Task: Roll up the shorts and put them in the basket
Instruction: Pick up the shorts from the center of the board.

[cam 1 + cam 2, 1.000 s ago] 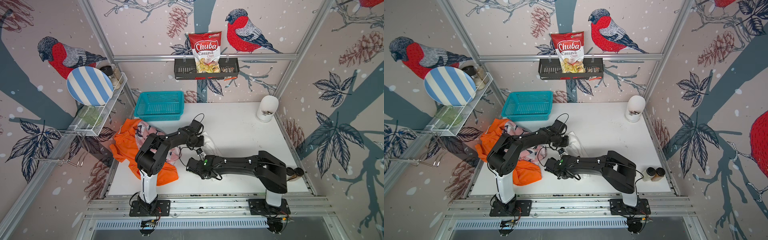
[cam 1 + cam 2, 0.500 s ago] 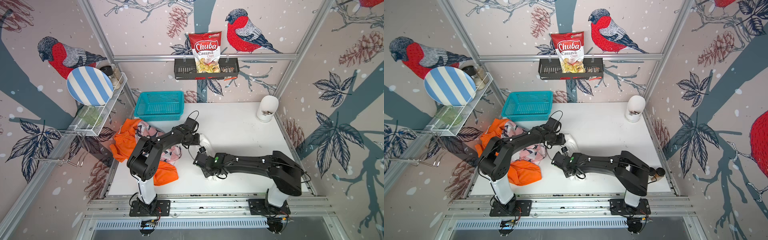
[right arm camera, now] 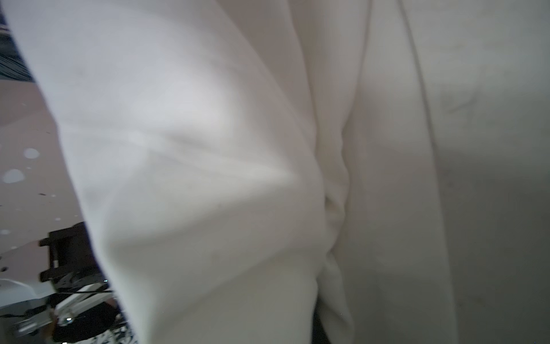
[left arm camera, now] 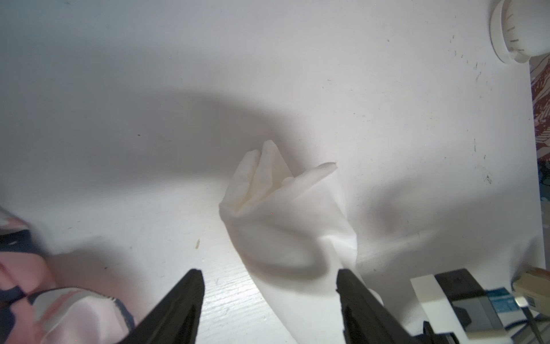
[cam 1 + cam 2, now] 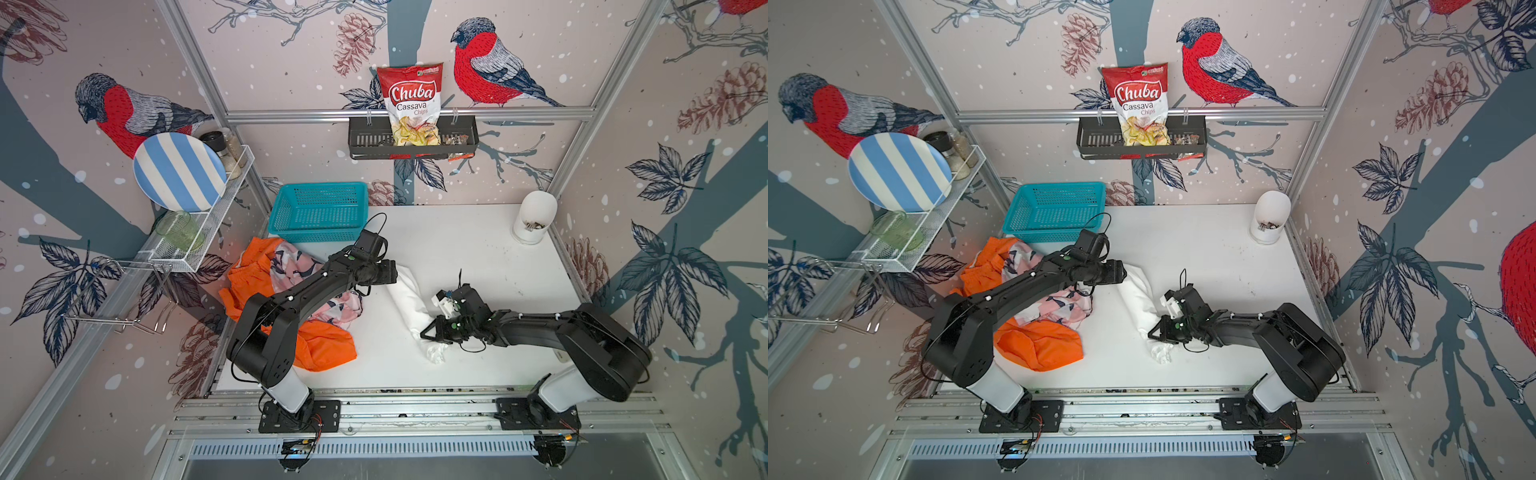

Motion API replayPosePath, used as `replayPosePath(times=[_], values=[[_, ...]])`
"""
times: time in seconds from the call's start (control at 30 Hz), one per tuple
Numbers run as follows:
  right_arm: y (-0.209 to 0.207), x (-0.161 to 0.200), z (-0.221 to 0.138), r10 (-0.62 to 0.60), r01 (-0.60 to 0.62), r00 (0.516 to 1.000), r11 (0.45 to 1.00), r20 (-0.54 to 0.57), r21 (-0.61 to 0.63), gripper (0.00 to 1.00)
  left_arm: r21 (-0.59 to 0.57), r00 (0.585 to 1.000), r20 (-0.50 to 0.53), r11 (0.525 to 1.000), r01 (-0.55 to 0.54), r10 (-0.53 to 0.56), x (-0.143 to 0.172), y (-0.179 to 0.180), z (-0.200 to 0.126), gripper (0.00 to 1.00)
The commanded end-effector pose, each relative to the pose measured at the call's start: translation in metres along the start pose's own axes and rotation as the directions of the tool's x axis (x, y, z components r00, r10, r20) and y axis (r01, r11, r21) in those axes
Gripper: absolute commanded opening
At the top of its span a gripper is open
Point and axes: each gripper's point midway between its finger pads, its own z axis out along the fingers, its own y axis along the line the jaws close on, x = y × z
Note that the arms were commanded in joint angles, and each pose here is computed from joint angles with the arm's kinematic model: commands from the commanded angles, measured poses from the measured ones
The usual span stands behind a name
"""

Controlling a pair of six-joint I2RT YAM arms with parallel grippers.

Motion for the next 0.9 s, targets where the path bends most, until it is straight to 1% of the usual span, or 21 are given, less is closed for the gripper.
replayPosePath(times=[0.0, 0.13, 0.23, 0.33, 0.4, 0.47, 0.53, 0.7, 0.77, 0.87], values=[[0.004, -0.001, -0.008, 0.071, -0.069, 0.997, 0.989, 0.006, -0.132, 0.04, 0.118, 1.000, -0.015, 0.993, 0.020, -0.018, 0.009, -0.030, 0.003, 0.74], [-0.009, -0.003, -0.015, 0.109, -0.106, 0.994, 0.984, 0.016, -0.146, 0.04, 0.147, 1.000, -0.025, 0.989, 0.022, -0.018, 0.023, -0.049, 0.007, 0.74], [-0.013, -0.004, -0.018, 0.115, -0.110, 0.993, 0.983, 0.023, -0.144, 0.04, 0.137, 0.999, -0.028, 0.990, 0.036, -0.033, 0.033, -0.053, 0.008, 0.75], [-0.015, -0.004, -0.020, 0.122, -0.117, 0.992, 0.982, 0.027, -0.147, 0.04, 0.144, 0.997, -0.027, 0.986, 0.079, -0.076, 0.045, -0.054, 0.007, 0.76], [-0.016, -0.004, -0.020, 0.124, -0.118, 0.992, 0.982, 0.030, -0.148, 0.04, 0.194, 0.993, -0.027, 0.974, 0.114, -0.111, 0.054, -0.059, 0.009, 0.77], [-0.015, -0.004, -0.021, 0.124, -0.118, 0.992, 0.982, 0.029, -0.151, 0.04, 0.275, 0.990, -0.032, 0.951, 0.144, -0.140, 0.060, -0.069, 0.011, 0.78], [-0.014, -0.004, -0.022, 0.121, -0.115, 0.992, 0.981, 0.029, -0.154, 0.04, 0.348, 0.990, -0.030, 0.927, 0.140, -0.139, 0.061, -0.083, 0.013, 0.78], [-0.014, -0.003, -0.023, 0.122, -0.116, 0.992, 0.981, 0.032, -0.153, 0.05, 0.449, 0.993, -0.060, 0.886, 0.118, -0.102, 0.071, -0.104, 0.030, 0.77], [-0.013, -0.004, -0.024, 0.123, -0.116, 0.992, 0.981, 0.035, -0.158, 0.05, 0.452, 0.991, -0.088, 0.882, 0.129, -0.099, 0.079, -0.102, 0.042, 0.75], [-0.012, -0.005, -0.025, 0.122, -0.113, 0.992, 0.981, 0.043, -0.160, 0.05, 0.409, 0.986, -0.128, 0.901, 0.147, -0.103, 0.091, -0.091, 0.061, 0.73]])
